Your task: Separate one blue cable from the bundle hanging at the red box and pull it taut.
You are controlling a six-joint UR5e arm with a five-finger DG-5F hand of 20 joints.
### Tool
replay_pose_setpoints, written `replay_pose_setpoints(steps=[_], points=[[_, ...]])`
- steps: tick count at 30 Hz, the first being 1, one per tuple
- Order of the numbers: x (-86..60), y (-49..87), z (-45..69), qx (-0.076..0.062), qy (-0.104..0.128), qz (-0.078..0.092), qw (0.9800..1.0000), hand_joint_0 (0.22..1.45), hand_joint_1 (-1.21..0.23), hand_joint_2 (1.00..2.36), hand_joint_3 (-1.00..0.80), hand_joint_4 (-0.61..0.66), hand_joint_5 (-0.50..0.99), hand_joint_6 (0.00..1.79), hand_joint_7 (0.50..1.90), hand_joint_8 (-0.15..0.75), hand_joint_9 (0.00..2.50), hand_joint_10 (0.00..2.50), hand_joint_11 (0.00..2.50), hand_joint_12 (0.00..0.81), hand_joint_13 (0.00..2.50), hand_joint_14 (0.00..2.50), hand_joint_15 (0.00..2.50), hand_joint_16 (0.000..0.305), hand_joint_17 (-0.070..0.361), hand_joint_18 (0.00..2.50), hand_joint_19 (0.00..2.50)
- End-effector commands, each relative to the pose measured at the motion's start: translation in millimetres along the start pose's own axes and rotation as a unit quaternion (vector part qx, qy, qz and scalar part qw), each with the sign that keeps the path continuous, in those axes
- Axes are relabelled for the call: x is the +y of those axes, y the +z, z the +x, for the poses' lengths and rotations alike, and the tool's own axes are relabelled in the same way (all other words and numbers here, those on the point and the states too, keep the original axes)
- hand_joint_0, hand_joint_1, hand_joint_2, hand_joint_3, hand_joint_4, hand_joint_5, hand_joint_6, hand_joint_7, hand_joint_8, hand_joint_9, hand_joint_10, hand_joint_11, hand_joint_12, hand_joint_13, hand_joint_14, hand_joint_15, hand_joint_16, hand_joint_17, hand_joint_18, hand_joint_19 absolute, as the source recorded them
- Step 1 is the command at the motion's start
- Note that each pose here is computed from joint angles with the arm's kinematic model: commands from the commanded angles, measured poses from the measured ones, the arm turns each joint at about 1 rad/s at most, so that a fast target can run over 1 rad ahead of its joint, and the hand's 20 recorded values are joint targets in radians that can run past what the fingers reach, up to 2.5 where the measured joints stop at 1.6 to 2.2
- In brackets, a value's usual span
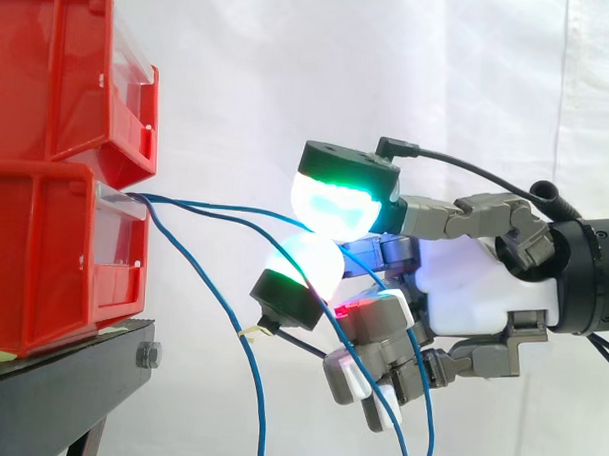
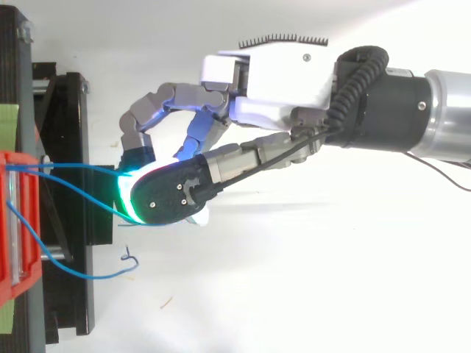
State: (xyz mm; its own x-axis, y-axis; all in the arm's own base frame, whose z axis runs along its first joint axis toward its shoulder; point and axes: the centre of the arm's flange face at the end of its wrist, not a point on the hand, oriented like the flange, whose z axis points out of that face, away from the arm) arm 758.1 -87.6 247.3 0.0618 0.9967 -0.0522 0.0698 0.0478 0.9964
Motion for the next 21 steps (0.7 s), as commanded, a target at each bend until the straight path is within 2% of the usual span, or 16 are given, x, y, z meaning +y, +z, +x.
replay_pose_setpoints(steps=[1,2,4,6,7,8,11,13,16,19,21], points=[[-0.1,-0.4,-0.4,-0.002,-0.004,0.002,1.0,0.58,-0.62,1.02,-0.23,0.1,-0.17,0.83,1.14,0.278,1.13,0.03,1.15,0.372,0.97,0.02,0.75,0.048,0.109,0.88,0.74],[0.0,-0.4,-0.3,-0.006,-0.006,0.002,1.0,0.58,-0.63,1.02,-0.23,0.1,-0.17,0.83,1.14,0.279,1.12,0.03,1.15,0.373,0.97,0.02,0.75,0.049,0.109,0.88,0.74],[0.0,-0.4,-0.5,-0.007,-0.007,0.002,0.9999,0.58,-0.67,1.02,-0.24,0.12,-0.18,0.84,1.13,0.276,1.1,0.03,1.15,0.374,0.96,0.02,0.74,0.048,0.109,0.87,0.74],[0.0,-0.3,0.1,-0.01,-0.007,0.002,0.9999,0.55,-0.67,1.01,-0.41,0.12,-0.18,0.84,1.13,0.286,1.1,0.03,1.15,0.378,0.96,0.02,0.74,0.05,0.112,0.88,0.74],[0.0,-0.3,-0.1,-0.01,-0.007,0.002,0.9999,0.53,-0.61,1.0,-0.49,0.12,-0.18,0.84,1.11,0.289,1.11,0.03,1.14,0.381,0.97,0.02,0.74,0.051,0.114,0.9,0.74],[0.1,-0.3,1.1,-0.01,-0.007,0.002,0.9999,0.53,-0.46,1.0,-0.5,0.11,-0.18,0.84,1.09,0.285,1.12,0.03,1.14,0.378,0.97,0.02,0.75,0.05,0.114,0.89,0.75],[0.1,-0.2,2.2,-0.009,-0.01,0.002,0.9999,0.57,-0.27,1.0,-0.49,0.09,-0.16,0.8,1.08,0.278,1.13,0.03,1.13,0.377,0.95,0.02,0.74,0.05,0.113,0.89,0.8],[-1.0,0.0,2.3,-0.009,-0.012,0.003,0.9999,0.58,-0.26,1.0,-0.46,0.1,-0.13,0.71,1.16,0.274,1.15,0.03,1.13,0.374,0.96,0.02,0.76,0.051,0.114,0.92,0.82],[0.3,-0.1,1.9,-0.01,-0.013,0.001,0.9999,0.59,-0.29,1.01,-0.41,0.12,-0.12,0.65,1.22,0.271,1.17,0.03,1.13,0.378,0.97,0.02,0.76,0.051,0.114,0.93,0.82],[0.2,-0.1,1.3,-0.013,-0.014,0.002,0.9998,0.61,-0.39,1.02,-0.26,0.11,-0.11,0.64,1.28,0.272,1.18,0.03,1.14,0.379,0.98,0.02,0.75,0.05,0.113,0.93,0.83],[0.2,-0.1,1.3,-0.013,-0.014,0.002,0.9998,0.62,-0.43,1.02,-0.17,0.11,-0.12,0.64,1.25,0.279,1.18,0.03,1.14,0.378,0.98,0.02,0.76,0.05,0.113,0.93,0.82]])
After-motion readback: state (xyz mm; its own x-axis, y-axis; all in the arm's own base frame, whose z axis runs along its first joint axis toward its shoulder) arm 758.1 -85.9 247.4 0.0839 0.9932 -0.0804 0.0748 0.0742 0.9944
